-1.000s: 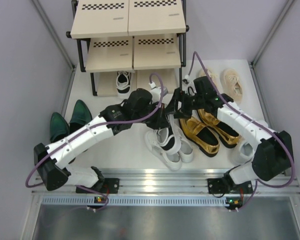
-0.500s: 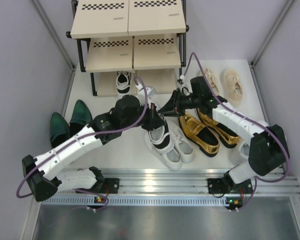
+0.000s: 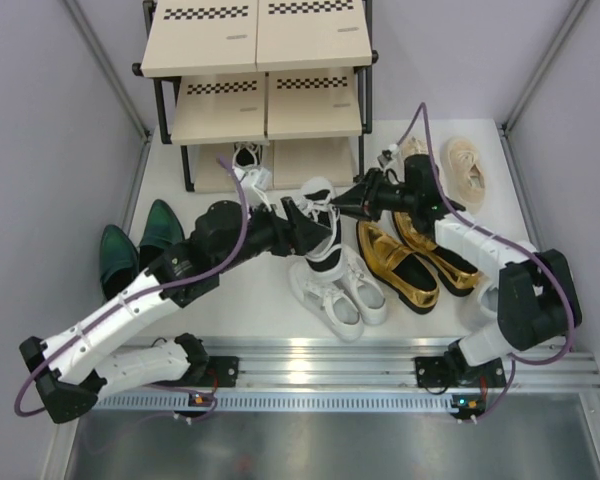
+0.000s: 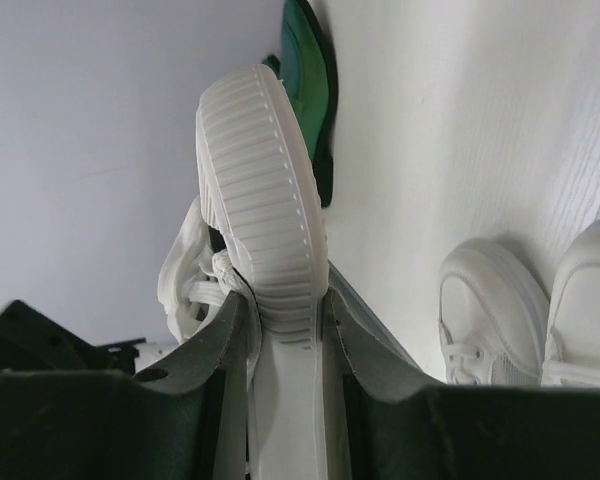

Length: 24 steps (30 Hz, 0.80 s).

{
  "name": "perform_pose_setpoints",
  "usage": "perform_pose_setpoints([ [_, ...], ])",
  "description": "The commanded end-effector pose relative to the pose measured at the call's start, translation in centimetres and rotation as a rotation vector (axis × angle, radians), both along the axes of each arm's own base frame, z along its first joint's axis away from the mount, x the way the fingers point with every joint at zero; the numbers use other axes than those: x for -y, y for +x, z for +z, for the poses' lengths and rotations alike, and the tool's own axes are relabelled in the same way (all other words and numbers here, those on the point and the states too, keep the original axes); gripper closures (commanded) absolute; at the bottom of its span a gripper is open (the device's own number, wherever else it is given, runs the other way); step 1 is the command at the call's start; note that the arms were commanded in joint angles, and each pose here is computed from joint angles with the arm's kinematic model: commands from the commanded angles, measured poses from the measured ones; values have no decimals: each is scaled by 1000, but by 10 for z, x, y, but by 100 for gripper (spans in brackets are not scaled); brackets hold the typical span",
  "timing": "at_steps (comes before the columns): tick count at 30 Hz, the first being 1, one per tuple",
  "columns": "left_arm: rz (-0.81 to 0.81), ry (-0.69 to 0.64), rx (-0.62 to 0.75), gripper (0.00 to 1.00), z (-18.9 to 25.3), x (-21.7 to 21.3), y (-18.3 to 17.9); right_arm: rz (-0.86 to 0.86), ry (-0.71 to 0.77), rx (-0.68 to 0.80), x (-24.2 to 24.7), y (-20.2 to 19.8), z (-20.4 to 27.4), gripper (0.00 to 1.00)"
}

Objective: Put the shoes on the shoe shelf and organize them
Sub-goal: Pick up the shoe at the center of the board.

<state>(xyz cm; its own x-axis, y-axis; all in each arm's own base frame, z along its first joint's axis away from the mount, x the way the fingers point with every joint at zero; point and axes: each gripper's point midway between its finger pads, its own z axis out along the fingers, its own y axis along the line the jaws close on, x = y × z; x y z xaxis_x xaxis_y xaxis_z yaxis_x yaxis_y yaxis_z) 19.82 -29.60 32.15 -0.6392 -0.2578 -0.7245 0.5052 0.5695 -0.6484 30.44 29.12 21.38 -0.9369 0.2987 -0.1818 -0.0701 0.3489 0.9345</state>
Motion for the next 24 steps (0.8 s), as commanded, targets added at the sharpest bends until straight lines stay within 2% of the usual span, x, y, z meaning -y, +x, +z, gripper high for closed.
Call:
perform_pose_setpoints([
  [1,217,-150,-75,17,12,-26,12,-122,148,151,24,31,63,100],
  [3,301,-251,-180,13,-2,-39,9,-179,191,160,36,43,70,100],
  [6,346,-438,-252,2,-12,-46,8,-246,242,185,53,58,81,100],
  [9,350,-550,-289,2,-19,-44,10,-283,288,170,57,61,84,100],
  [13,327,-518,-298,2,-29,-26,18,-301,314,148,58,63,89,100],
  [24,285,-678,-212,2,-5,-3,39,-296,319,129,56,55,89,100],
])
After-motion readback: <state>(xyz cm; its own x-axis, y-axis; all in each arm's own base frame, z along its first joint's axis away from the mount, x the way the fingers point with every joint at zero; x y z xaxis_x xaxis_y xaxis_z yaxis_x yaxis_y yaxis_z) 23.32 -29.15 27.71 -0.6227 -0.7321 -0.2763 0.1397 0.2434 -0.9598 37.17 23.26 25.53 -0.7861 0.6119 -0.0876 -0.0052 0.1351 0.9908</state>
